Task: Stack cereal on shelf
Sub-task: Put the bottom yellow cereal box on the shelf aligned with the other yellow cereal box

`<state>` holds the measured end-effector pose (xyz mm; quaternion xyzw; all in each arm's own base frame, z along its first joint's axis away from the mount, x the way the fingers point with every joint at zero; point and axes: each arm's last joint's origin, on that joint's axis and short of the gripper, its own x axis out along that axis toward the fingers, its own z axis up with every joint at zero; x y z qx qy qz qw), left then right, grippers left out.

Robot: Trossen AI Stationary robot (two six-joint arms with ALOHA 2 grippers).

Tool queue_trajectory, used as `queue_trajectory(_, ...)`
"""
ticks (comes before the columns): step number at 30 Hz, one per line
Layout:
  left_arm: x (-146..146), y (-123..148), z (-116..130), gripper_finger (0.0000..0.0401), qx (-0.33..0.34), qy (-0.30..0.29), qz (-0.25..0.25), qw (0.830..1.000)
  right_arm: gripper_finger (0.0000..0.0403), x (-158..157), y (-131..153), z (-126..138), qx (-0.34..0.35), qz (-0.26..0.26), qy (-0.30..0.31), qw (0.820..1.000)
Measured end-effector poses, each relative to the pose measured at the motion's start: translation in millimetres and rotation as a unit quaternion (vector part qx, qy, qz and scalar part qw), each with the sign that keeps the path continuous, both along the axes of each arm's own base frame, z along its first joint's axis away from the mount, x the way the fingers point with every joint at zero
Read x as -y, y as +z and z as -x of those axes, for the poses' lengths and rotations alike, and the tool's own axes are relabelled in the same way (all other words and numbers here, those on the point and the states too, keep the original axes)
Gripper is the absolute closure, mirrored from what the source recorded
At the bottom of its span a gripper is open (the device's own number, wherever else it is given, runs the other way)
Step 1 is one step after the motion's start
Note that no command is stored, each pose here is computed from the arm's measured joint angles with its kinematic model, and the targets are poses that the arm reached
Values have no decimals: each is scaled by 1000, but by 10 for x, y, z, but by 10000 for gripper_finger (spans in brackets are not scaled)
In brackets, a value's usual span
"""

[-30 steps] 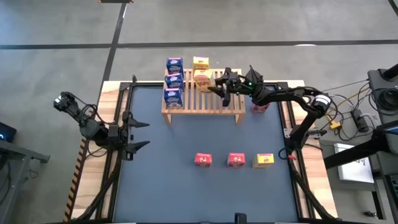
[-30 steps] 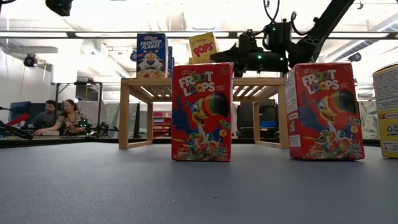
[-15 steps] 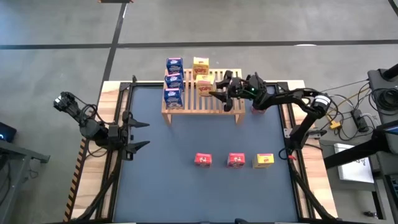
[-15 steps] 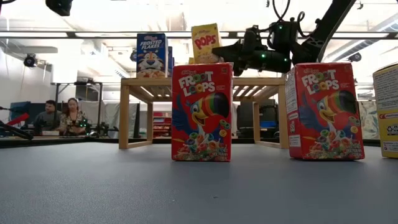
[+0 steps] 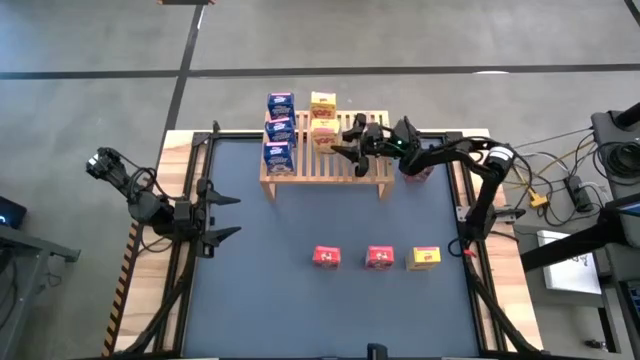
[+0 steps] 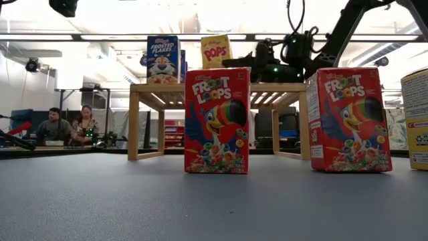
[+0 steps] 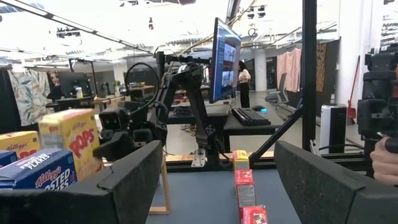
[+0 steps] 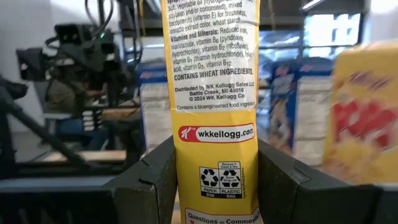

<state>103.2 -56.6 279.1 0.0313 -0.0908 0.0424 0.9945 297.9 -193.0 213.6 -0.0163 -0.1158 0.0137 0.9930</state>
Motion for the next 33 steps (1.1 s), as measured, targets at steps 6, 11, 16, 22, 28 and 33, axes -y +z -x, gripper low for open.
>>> queue_trajectory(6, 0, 0, 0, 109, 0, 0, 0, 1000, 245, 90, -89, -94, -10, -6, 2, 1000)
queue_trajectory(11, 0, 0, 0, 109, 0, 0, 0, 1000, 245, 126, -134, -143, -16, -11, 8, 1000)
queue_trajectory(16, 1, -1, -1, 109, 0, 0, 0, 1000, 233, 145, -151, -162, -30, -15, 5, 999)
queue_trajectory(22, 2, -2, -2, 109, -1, 0, 0, 1000, 200, 147, -159, -165, -35, -13, 4, 999)
queue_trajectory(28, 16, -14, -20, 109, -6, -1, -1, 1000, 187, 148, -174, -166, -47, -23, 4, 999)
queue_trajectory(33, 24, -23, -31, 109, -8, -2, 0, 1000, 188, 139, -151, -154, -69, -19, 1, 997)
